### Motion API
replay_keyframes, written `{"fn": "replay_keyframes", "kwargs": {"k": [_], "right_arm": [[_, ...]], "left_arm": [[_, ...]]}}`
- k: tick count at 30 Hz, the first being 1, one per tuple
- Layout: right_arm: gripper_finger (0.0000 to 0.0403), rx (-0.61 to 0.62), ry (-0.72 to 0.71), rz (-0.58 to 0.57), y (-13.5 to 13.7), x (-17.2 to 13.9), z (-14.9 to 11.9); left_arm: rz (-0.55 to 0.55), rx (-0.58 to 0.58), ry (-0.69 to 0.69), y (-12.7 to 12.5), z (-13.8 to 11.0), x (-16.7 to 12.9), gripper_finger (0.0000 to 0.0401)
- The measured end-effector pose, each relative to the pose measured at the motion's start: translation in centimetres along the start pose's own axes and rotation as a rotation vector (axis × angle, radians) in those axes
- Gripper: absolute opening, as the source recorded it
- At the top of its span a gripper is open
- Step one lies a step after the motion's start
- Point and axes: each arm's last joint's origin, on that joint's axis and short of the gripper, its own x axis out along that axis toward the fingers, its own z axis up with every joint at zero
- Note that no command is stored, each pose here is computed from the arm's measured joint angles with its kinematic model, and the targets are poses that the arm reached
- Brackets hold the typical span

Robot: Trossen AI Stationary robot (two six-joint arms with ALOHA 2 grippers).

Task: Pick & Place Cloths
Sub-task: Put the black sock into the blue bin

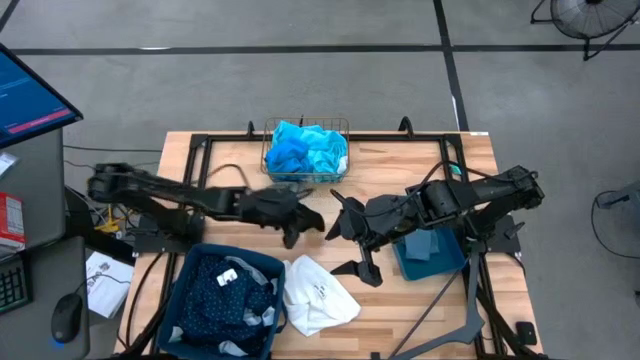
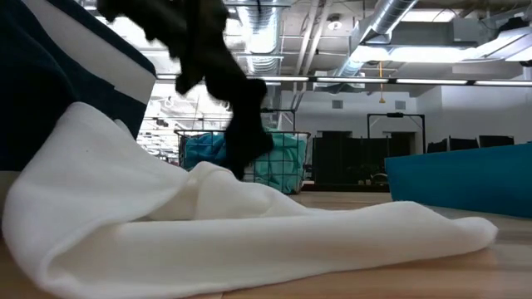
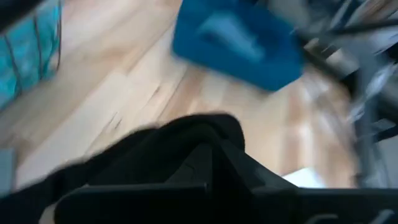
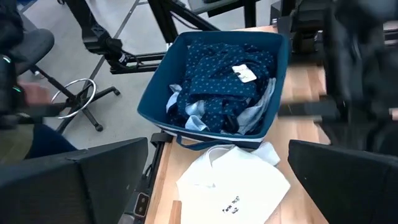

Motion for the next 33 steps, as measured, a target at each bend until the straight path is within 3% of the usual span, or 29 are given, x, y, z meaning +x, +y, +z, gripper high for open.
{"fn": "replay_keyframes", "kwargs": {"k": [8,15,28,33], "right_arm": [[0.0379,-0.007,-0.023,-0.092,-1.8,0.0,0.5],[0.0379,-0.056,-0.057,-0.243,-4.1,1.9,1.1],[0.0379,-0.007,-0.062,-0.346,-8.9,9.7,0.5],[0.0379,0.056,-0.099,-0.49,-10.2,11.0,0.2]], "left_arm": [[-0.158,-0.018,-0.218,-1.3,2.9,-7.5,0.0],[-0.202,-0.032,-0.34,-1.3,3.8,-11.2,0.0],[-0.16,-0.025,-0.389,-1.2,4.0,-11.7,0.0],[-0.162,-0.026,-0.391,-1.2,4.0,-11.7,0.0]]}}
